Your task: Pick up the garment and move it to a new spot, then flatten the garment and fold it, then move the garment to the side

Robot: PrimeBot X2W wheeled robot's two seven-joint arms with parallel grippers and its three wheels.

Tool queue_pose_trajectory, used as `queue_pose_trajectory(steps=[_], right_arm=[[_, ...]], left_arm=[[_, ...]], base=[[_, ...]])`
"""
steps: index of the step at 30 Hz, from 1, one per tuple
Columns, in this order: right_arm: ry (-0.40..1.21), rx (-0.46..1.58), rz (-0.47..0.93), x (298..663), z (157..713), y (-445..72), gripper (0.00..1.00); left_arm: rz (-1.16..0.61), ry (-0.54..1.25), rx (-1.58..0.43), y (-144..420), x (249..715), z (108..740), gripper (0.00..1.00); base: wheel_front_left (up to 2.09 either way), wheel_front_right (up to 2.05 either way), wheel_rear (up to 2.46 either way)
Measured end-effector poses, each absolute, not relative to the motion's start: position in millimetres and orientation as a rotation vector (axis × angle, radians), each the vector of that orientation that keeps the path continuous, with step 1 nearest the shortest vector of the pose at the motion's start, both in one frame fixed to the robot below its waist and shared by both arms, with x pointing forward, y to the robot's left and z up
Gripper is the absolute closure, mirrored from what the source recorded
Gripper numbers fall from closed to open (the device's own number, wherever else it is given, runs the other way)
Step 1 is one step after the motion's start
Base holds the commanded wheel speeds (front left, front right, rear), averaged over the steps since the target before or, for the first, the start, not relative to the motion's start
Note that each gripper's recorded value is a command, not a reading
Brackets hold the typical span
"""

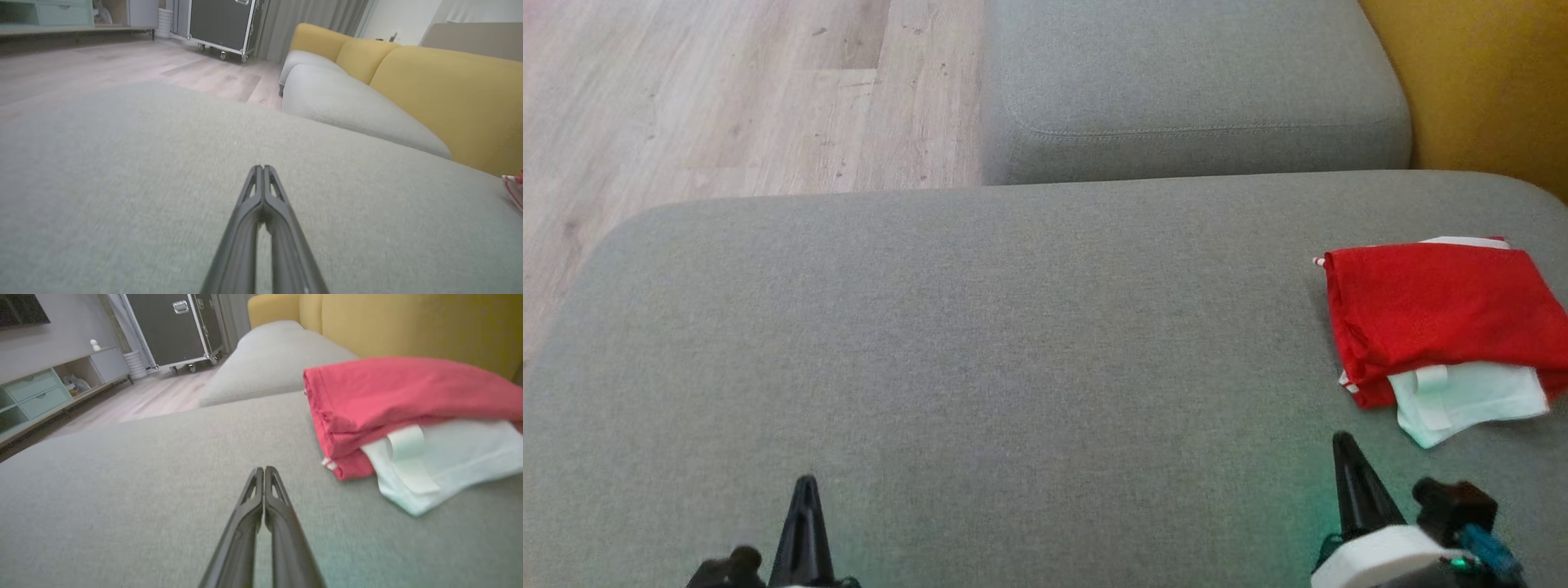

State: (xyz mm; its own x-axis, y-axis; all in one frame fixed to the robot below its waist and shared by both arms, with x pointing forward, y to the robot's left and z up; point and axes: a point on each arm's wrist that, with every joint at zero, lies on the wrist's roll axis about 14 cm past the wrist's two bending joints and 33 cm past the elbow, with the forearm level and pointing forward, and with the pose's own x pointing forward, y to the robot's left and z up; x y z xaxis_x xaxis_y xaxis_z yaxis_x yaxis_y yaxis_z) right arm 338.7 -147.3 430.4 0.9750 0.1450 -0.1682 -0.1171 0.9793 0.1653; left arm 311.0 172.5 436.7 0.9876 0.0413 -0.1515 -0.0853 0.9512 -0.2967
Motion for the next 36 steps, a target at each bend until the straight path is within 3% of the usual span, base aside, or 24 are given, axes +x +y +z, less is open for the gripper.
queue_pose_trajectory(steps=[36], right_arm=[[0.205, 0.553, -0.018, 344.8, 432.3, -171.2, 1.00]], left_arm=[[0.133, 0.202, -0.664, 182.3, 322.7, 431.3, 1.00]], base=[[0.00, 0.00, 0.00]])
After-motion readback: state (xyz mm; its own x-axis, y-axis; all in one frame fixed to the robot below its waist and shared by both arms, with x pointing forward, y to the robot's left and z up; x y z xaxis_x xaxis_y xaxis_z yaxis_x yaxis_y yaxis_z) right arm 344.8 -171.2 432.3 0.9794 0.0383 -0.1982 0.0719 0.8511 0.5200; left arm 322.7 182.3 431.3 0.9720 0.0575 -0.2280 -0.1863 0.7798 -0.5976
